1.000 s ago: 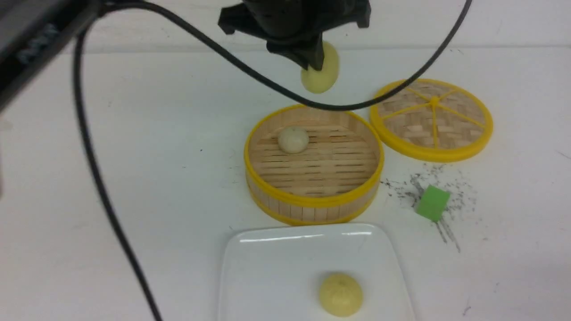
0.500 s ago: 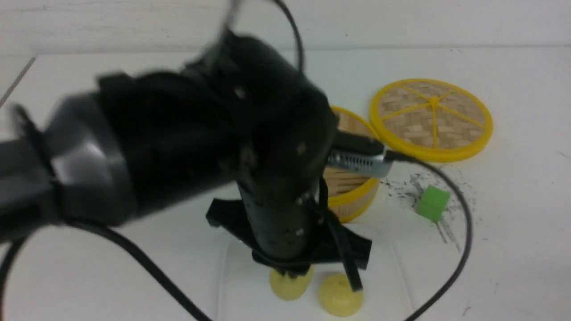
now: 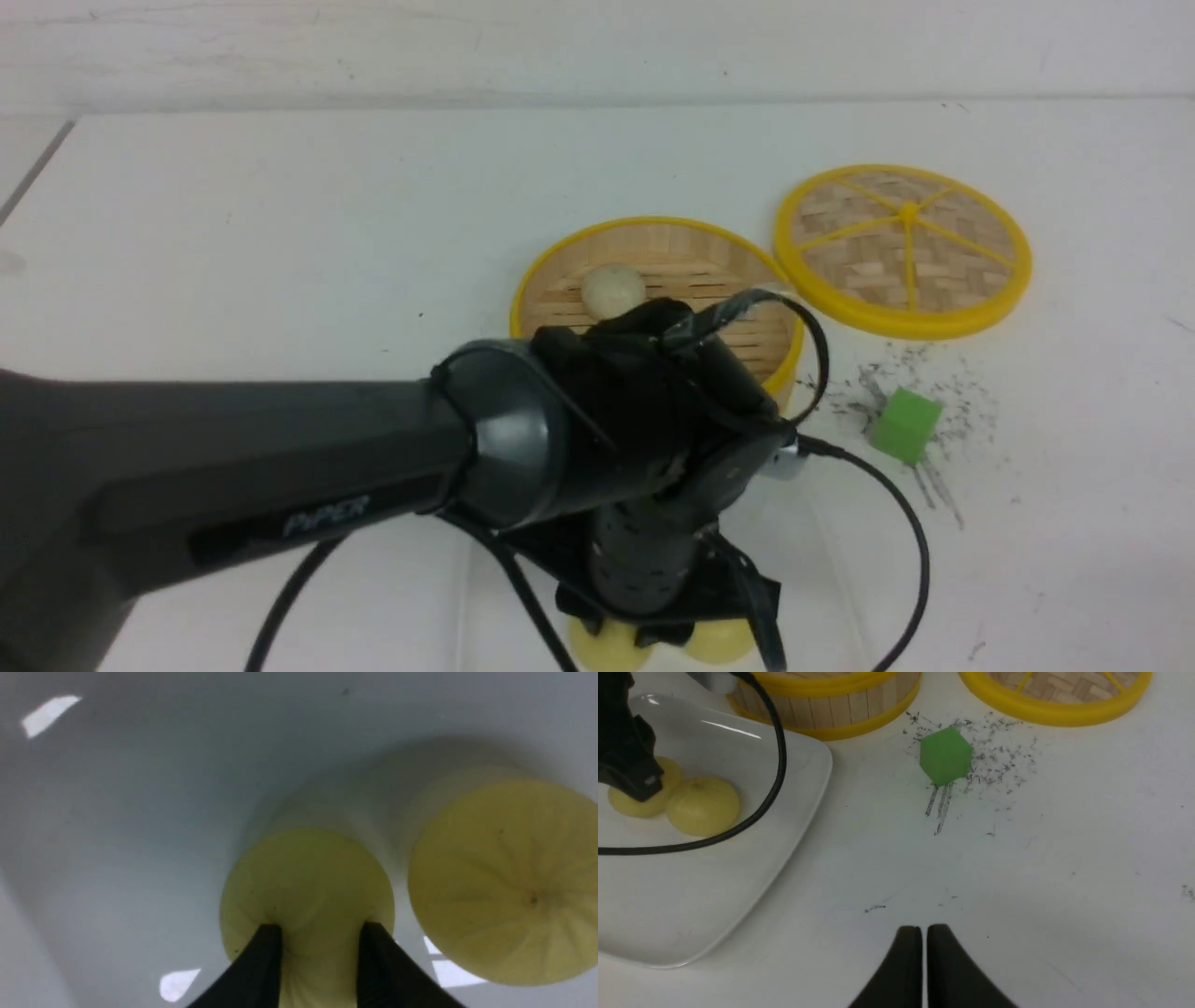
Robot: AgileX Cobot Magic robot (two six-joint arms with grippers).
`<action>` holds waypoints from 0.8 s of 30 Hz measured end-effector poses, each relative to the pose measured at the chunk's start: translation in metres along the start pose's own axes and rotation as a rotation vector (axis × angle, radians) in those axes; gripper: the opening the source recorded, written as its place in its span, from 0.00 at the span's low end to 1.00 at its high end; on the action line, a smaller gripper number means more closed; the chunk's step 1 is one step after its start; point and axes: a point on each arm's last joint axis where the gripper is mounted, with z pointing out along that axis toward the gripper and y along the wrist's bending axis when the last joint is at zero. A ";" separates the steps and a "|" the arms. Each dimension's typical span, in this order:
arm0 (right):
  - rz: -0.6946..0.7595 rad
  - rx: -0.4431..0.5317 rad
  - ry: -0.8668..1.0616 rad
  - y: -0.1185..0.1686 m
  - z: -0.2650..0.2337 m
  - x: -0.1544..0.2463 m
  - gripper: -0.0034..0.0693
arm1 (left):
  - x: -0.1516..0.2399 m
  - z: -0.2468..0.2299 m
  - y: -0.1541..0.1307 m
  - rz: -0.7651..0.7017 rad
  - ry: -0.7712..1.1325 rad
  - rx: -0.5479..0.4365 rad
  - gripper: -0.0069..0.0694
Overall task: Put the steamed buns into the plate on the white tablecloth.
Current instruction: 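Carry the bun from the bamboo steamer to the plate with the left gripper, then reach into the bamboo steamer and grasp a bun with the left gripper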
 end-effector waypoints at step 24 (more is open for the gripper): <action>0.009 -0.012 0.006 0.001 0.001 0.001 0.15 | -0.164 -0.071 0.092 -0.231 -0.230 0.274 0.09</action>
